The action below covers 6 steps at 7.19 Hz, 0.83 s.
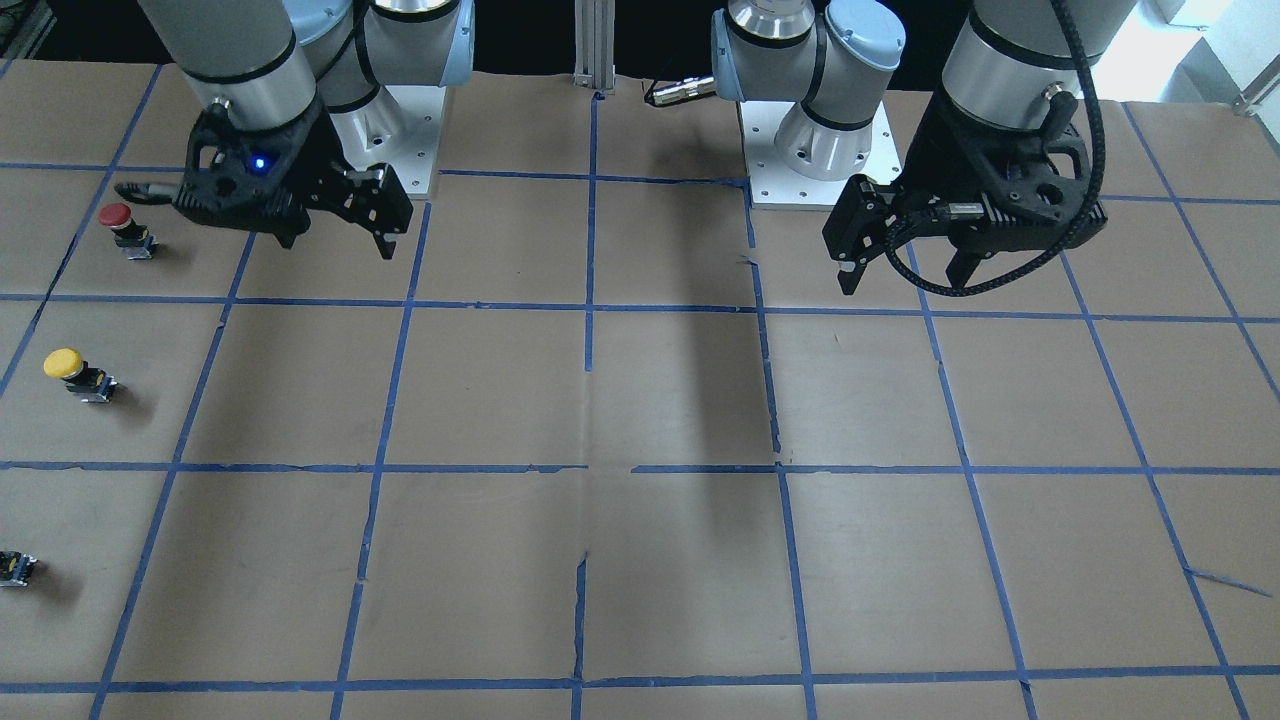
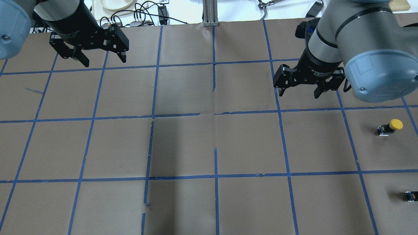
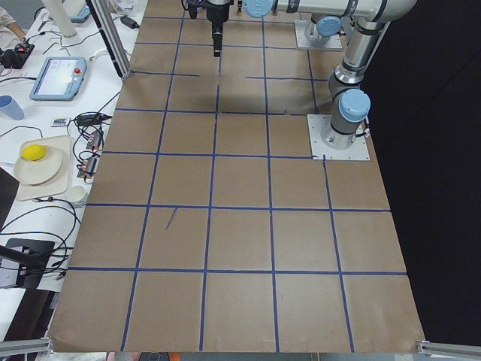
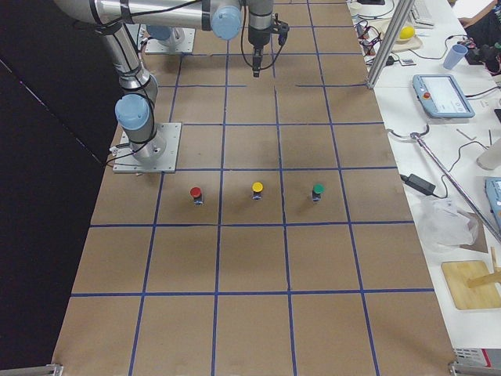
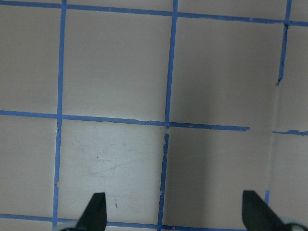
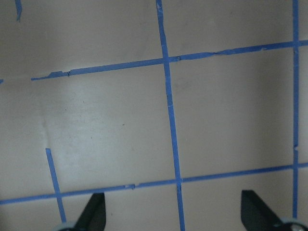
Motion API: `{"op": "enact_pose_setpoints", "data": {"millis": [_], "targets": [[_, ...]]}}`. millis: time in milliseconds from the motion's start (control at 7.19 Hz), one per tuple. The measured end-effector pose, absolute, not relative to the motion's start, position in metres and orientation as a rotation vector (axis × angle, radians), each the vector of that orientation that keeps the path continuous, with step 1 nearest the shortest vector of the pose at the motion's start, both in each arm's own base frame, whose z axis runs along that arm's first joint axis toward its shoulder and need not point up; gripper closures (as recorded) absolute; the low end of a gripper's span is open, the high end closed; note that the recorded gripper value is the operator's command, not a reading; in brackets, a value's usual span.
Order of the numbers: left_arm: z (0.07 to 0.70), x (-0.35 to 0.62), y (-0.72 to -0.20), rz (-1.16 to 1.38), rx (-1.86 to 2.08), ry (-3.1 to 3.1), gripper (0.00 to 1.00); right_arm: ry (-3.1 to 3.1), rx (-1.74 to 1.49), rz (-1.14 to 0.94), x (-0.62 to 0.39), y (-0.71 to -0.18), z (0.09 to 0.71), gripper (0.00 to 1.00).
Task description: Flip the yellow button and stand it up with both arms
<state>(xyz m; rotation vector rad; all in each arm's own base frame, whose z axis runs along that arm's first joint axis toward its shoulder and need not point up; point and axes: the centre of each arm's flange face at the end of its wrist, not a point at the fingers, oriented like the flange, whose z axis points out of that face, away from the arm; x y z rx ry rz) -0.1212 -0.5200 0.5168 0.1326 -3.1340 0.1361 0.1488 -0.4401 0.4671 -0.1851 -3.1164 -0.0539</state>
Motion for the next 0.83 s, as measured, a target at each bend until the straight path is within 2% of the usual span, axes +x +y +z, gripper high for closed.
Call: {"op": "enact_pose_setpoints", "data": {"millis": [417,834], "targets": [[0.517,-0.121,-0.519,0.138,0.133,-3.138,0.0,-3.091,-0.297,-0.122,0.116,-0.394,0.522,0.0],[0.516,-0.12,-0.52,0.133,0.133,-3.141,0.0,-3.096,-0.362,-0.142,0.101,-0.418,0.504,0.01]]}}
